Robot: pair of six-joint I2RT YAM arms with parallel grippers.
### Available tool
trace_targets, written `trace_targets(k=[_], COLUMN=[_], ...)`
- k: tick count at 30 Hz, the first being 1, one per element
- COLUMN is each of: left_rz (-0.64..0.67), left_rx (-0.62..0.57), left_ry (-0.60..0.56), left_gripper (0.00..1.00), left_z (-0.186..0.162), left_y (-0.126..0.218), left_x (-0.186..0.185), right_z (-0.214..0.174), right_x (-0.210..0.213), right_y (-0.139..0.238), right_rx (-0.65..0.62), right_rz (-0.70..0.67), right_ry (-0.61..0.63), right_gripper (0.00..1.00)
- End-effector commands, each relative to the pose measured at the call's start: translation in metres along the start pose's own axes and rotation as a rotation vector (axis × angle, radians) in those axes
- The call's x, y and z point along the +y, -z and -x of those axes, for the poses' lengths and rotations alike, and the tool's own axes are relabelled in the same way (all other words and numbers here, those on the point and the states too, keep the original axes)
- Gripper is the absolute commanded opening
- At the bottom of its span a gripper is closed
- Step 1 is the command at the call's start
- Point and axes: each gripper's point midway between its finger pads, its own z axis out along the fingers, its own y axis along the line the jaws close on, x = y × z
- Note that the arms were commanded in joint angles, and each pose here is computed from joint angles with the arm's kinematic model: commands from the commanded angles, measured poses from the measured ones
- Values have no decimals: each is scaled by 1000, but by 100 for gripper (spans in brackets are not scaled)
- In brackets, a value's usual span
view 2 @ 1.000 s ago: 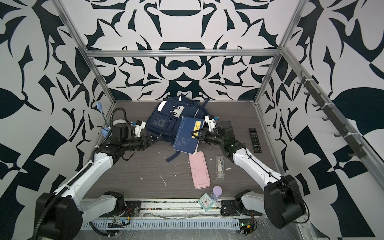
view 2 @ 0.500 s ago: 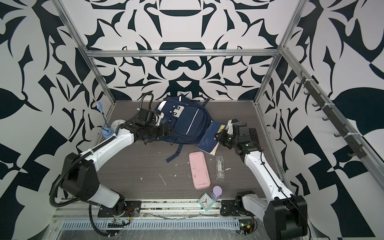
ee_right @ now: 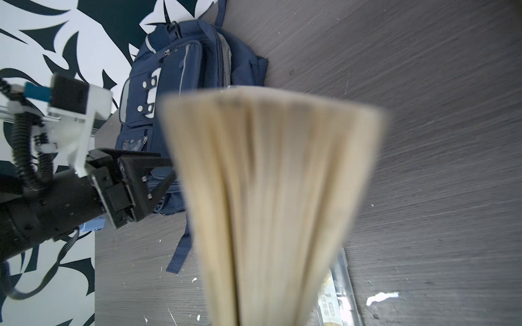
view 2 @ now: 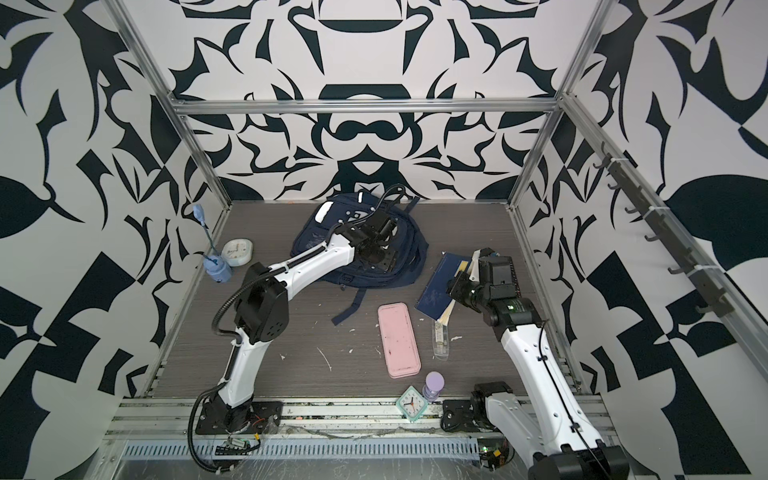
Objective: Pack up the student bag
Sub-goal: 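Carry the book toward the backpack with the right gripper while the left reaches its opening, then hold the backpack opening with the left gripper while the right lowers the book inside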
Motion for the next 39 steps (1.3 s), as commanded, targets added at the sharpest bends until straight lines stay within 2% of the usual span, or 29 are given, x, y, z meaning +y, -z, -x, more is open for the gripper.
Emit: trace_targets(k=[1,3,7,11,12,16,23,26,39], left_rz=[112,144,223,252,254,234,159,112,-102], left_rx=[72,87,84,63,55,-18,-227,-278,-331], left_ry=[-113,-142,-149,-150,-149,-133,-85,-63,144], left_gripper=[70,65,36,5,0,0,0,0,0], left_z=[-13,-14,-13,-7,-5,11,55,63,57], left_y=[-5,-12,-15,-7,-3,28,121,147,179], left_x=[9,8,17,22,23,21,21,22,48], right_z=[5,3,1,0,0,0,2,5,20], right_x=[7,7,10,14,15,23,36,42,68], right_y=[8,7,6,6,6,5,-1,-2,-12], right_rx=[-28,-15,-7,0,1,2,12,5,-4], right_rz=[22,28,49,73,80,130,205,241,387], right_ry=[38,32,22,18,16,14,-3,-12,-71], right_gripper=[0,0,0,0,0,0,0,0,0])
